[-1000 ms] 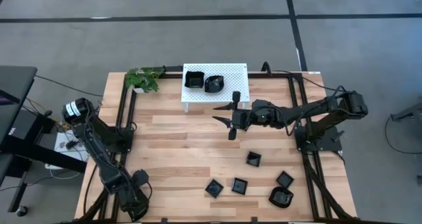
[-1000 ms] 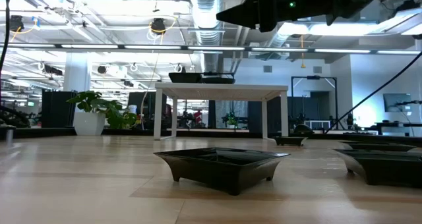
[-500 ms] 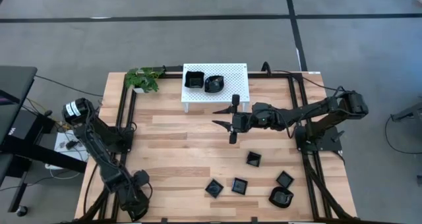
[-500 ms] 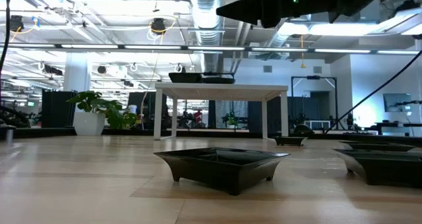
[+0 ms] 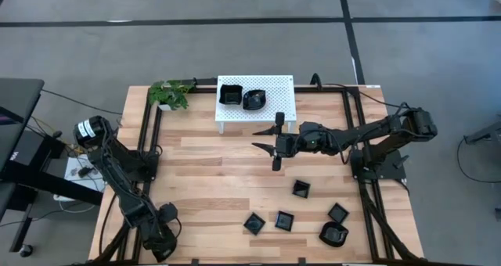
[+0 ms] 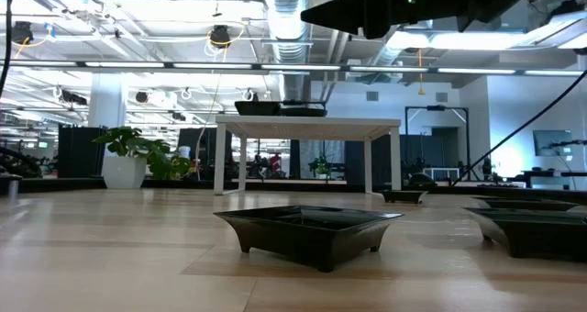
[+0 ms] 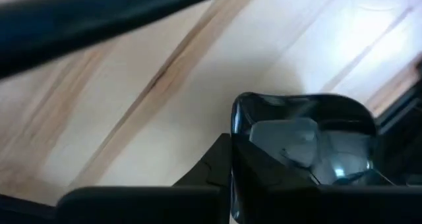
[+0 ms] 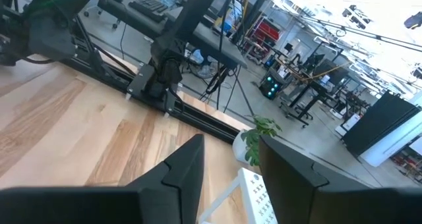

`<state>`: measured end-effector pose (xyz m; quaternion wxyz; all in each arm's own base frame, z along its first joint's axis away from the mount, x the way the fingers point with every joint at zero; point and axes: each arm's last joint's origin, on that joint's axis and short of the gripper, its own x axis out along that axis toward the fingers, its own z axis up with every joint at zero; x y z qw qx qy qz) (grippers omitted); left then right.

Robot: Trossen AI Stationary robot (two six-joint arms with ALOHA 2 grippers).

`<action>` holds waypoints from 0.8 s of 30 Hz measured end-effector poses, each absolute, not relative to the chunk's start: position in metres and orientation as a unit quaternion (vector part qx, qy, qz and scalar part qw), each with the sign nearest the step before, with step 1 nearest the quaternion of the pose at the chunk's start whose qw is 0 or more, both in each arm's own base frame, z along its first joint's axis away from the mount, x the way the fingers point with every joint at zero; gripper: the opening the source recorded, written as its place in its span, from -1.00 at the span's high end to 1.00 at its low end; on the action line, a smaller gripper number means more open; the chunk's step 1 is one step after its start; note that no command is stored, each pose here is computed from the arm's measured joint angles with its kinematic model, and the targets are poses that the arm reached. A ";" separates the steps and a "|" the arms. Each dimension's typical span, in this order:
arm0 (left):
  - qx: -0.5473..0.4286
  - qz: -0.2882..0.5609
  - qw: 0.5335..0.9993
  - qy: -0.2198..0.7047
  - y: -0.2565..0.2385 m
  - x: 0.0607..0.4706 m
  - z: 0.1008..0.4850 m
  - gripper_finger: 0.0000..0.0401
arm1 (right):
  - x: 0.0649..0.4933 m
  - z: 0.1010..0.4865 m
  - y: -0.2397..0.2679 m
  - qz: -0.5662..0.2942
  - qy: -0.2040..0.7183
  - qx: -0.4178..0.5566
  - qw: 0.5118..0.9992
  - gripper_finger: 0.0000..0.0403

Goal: Pick & Place Mini shaped plates
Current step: Stack the black leaf-shaped plate on top of the black leaf-shaped plates on the shelf

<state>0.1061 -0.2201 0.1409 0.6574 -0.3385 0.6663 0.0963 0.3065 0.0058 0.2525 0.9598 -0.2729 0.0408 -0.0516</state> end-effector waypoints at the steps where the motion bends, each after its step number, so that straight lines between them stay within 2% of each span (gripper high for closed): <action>1: -0.342 0.094 0.657 0.665 -0.219 0.107 0.143 0.96 | 0.307 0.253 0.006 -0.051 0.040 -0.273 0.960 0.31; 6: -0.371 0.086 0.664 0.644 -0.209 0.117 0.157 0.98 | 0.307 0.254 0.011 -0.002 0.021 -0.276 0.961 0.28; 11: -0.349 0.066 0.728 0.587 -0.184 0.138 0.175 0.98 | 0.310 0.262 0.019 0.072 -0.001 -0.274 0.959 0.24; 17: -0.291 0.061 0.796 0.528 -0.139 0.171 0.190 0.98 | 0.309 0.259 0.034 0.113 0.019 -0.273 0.955 0.22; 24: -0.278 0.096 0.814 0.501 -0.077 0.204 0.195 0.98 | 0.304 0.248 0.058 0.165 0.062 -0.274 0.946 0.25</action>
